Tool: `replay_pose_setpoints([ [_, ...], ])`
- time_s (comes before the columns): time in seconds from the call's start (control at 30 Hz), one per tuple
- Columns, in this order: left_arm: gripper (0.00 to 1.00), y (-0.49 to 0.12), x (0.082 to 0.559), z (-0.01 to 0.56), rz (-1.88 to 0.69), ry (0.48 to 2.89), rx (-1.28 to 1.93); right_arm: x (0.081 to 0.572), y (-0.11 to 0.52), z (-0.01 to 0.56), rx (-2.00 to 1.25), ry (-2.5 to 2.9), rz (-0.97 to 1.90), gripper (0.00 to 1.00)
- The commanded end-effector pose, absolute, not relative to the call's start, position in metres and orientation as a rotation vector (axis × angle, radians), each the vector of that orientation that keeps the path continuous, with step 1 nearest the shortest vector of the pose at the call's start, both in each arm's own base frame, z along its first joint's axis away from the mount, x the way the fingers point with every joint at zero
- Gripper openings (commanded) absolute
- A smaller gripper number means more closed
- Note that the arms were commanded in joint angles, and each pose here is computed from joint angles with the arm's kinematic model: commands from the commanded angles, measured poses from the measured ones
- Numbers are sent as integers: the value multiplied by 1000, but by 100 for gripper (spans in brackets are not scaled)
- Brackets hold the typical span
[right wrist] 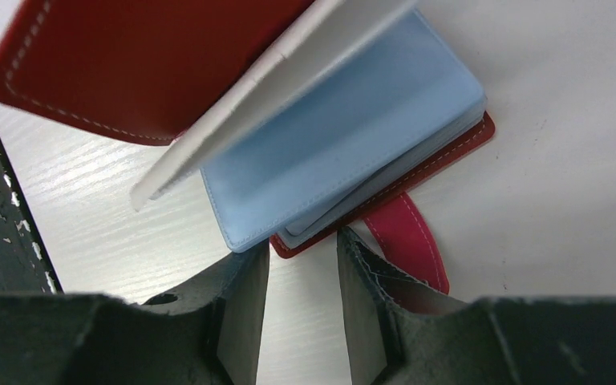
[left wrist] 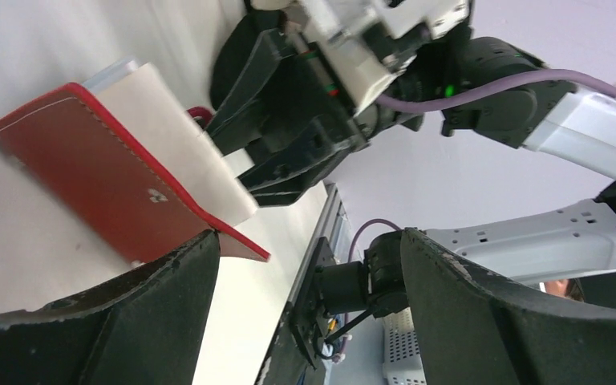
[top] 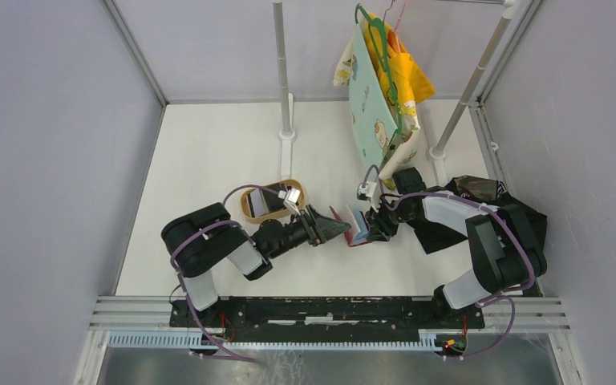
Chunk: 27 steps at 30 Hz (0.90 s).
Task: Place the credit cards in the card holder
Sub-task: Close the card holder at the center of the board.
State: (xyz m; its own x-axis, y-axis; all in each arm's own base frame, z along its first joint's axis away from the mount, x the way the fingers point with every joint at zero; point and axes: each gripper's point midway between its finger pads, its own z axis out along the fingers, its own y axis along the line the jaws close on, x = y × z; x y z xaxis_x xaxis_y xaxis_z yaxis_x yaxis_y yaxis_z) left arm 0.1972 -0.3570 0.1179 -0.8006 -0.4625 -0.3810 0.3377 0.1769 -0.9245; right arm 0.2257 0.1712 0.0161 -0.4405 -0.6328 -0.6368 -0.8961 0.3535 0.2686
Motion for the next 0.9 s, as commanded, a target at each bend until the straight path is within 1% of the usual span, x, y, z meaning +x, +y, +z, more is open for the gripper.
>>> replay_pose_setpoints([
  [0.0, 88, -368, 202, 146, -1645, 1754, 35, 219, 160, 1, -1357, 2282, 781, 43],
  [0.27, 89, -392, 221, 121, -1484, 1897, 167, 228, 160, 13, -1338, 2242, 748, 45],
  [0.4, 87, -397, 231, 108, -1458, 1928, 180, 238, 154, 25, -1302, 2202, 712, 47],
  [0.57, 82, -402, 242, 94, -1434, 1957, 173, 250, 141, 43, -1307, 2132, 660, 48],
  [0.6, 80, -402, 244, 92, -1425, 1964, 173, 252, 140, 48, -1314, 2103, 654, 48],
  [0.73, 56, -404, 249, 76, -1375, 2014, 182, 251, 140, 64, -1358, 1994, 659, 48],
  [0.77, 52, -404, 250, 71, -1355, 2030, 181, 250, 141, 68, -1374, 1955, 659, 48],
  [0.8, 49, -403, 252, 67, -1335, 2041, 182, 251, 142, 71, -1383, 1924, 652, 48],
  [0.87, 47, -400, 256, 60, -1282, 2069, 178, 254, 142, 79, -1389, 1860, 614, 48],
])
